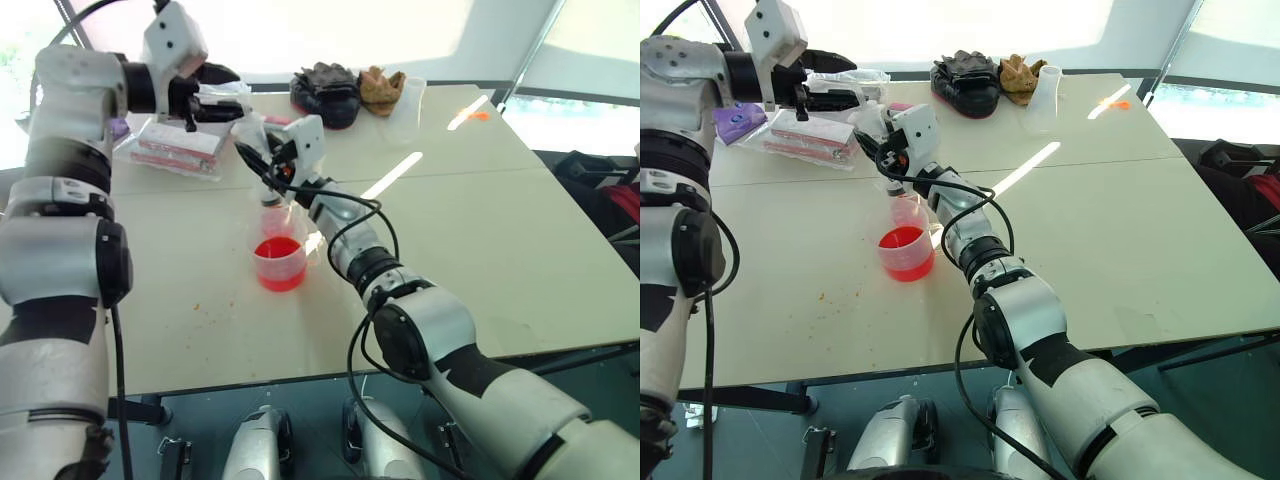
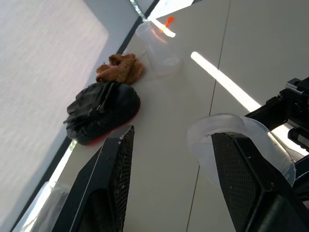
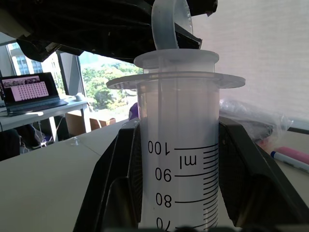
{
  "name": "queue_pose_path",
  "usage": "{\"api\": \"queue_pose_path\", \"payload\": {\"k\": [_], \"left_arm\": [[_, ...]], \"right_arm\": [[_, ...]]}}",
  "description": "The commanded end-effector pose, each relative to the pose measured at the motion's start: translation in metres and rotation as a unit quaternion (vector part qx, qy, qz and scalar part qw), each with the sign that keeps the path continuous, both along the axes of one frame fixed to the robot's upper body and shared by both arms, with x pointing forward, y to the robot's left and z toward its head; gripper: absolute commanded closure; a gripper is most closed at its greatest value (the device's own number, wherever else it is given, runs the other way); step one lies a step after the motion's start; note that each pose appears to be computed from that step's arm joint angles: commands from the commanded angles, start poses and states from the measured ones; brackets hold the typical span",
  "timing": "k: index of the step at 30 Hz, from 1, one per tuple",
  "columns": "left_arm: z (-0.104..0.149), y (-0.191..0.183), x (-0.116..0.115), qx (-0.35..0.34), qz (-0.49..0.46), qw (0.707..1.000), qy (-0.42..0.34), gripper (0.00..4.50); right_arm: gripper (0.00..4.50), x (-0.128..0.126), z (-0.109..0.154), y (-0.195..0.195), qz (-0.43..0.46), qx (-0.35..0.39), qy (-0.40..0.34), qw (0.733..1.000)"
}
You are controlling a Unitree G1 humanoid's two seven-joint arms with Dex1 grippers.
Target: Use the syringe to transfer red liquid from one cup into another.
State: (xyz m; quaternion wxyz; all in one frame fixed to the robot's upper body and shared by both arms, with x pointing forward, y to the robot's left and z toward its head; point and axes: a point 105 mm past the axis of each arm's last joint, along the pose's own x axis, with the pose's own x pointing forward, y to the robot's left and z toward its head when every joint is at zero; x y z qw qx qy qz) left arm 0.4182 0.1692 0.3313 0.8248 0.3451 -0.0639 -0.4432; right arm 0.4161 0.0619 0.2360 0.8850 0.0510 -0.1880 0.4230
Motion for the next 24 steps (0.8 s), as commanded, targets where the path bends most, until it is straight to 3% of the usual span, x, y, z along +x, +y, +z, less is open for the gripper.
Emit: {"api": "queue_pose_path", "payload": {"k": [1,7,12,15,18,21,24], "left_arm": [[0.025,-0.003,-0.012,-0.01,-0.028,1.0,-0.006,1.92],[0.058,0.032,-0.037,-0.058,-0.028,0.998,0.014,1.92],[0.071,0.065,-0.053,-0.168,-0.008,0.985,0.023,1.92],[0.049,0.074,-0.063,-0.207,0.004,0.977,0.053,1.92],[0.018,0.061,-0.078,-0.231,0.011,0.969,0.083,1.92],[-0.029,0.039,-0.092,-0.208,0.042,0.974,0.086,1.92],[-0.049,0.024,-0.108,-0.241,0.047,0.964,0.101,1.92]], "right_arm": [[3.02,-0.007,0.054,0.0,0.001,0.041,-0.074,0.996],[3.02,-0.006,0.071,-0.016,-0.004,0.065,-0.097,0.993],[3.02,-0.005,0.103,-0.041,-0.016,0.123,-0.113,0.986],[3.02,-0.006,0.143,-0.073,-0.021,0.162,-0.116,0.98],[3.02,-0.003,0.159,-0.103,-0.034,0.103,-0.082,0.991],[3.02,0.003,0.134,-0.138,-0.048,-0.041,0.023,0.998],[3.02,0.003,0.091,-0.171,-0.07,-0.134,0.156,0.976]]}}
